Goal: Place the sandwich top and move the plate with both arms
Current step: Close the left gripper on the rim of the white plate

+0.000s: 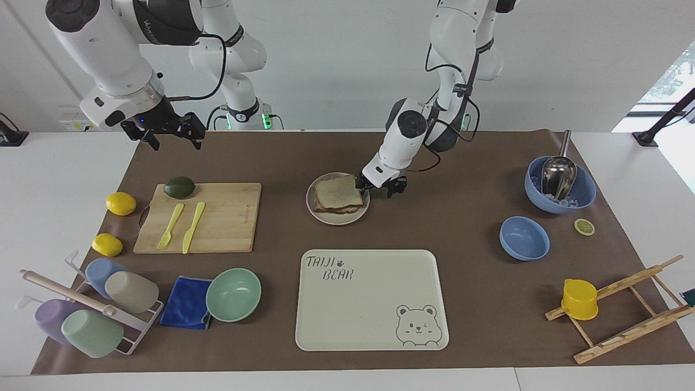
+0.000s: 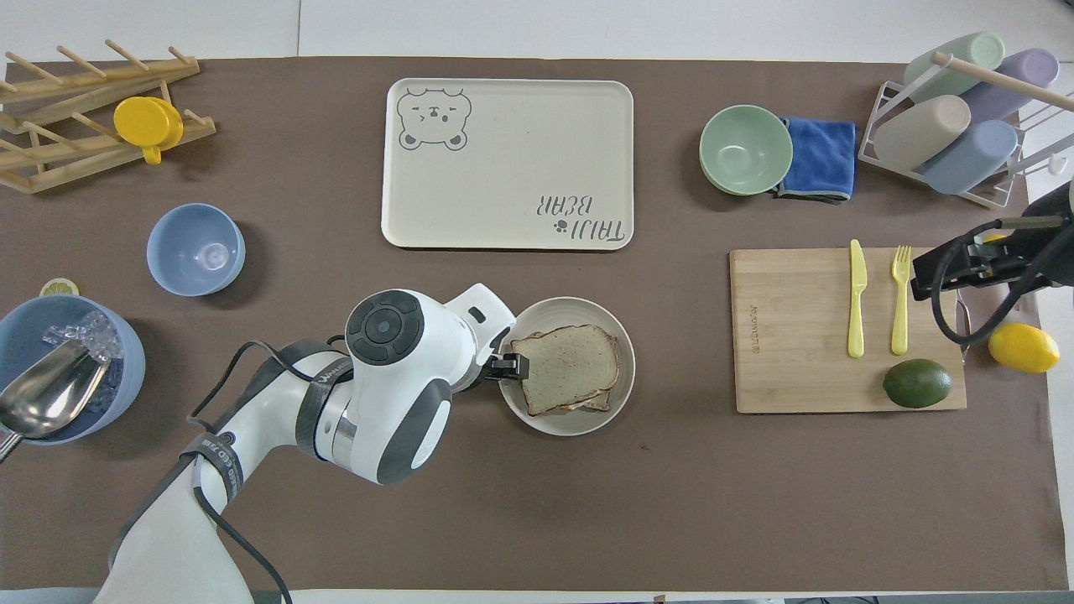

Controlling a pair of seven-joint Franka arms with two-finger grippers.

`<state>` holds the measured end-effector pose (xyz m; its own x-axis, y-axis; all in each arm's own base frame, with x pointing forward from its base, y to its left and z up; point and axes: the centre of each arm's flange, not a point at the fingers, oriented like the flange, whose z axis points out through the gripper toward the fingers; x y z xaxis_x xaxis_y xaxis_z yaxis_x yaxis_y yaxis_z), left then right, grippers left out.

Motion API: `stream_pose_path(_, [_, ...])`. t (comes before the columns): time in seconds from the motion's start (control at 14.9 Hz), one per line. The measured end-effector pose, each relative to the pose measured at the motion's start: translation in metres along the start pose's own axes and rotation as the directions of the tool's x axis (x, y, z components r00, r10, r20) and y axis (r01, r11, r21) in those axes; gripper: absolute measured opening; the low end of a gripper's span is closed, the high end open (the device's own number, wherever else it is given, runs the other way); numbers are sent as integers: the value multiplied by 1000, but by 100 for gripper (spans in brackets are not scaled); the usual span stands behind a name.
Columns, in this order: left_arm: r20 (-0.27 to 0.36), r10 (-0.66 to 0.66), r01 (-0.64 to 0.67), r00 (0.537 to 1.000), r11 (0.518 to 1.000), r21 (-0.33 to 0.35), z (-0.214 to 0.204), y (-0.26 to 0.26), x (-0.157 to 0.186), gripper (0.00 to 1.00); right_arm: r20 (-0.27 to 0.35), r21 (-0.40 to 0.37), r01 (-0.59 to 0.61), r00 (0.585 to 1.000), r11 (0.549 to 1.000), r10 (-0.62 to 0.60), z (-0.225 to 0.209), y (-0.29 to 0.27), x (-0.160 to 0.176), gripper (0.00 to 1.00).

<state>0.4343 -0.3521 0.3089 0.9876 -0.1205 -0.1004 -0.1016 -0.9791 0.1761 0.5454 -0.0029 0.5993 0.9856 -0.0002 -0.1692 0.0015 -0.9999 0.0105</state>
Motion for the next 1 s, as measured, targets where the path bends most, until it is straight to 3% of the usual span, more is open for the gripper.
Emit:
stream_pose_path(0.27, [1,4,-4,1000,1000,-3,1,3,-2,85,-40,-3,40,998,999,-40,-3,0,5,100])
stream_pose_path(0.54, [-4,6,-6,1000,1000,-6,1,5,-2,72,-45,-21,70,996,997,-71,-3,3,6,100])
stream_pose_path(0.87, [-10,5,-5,1000,1000,-13,0,7,-3,63,-64,-36,73,995,997,-75,-5,3,8,100])
stream_pose_path(1.0, [-14,8,-8,1000,1000,-27,1,15,-6,47,-64,-35,70,995,997,-72,-5,5,8,100])
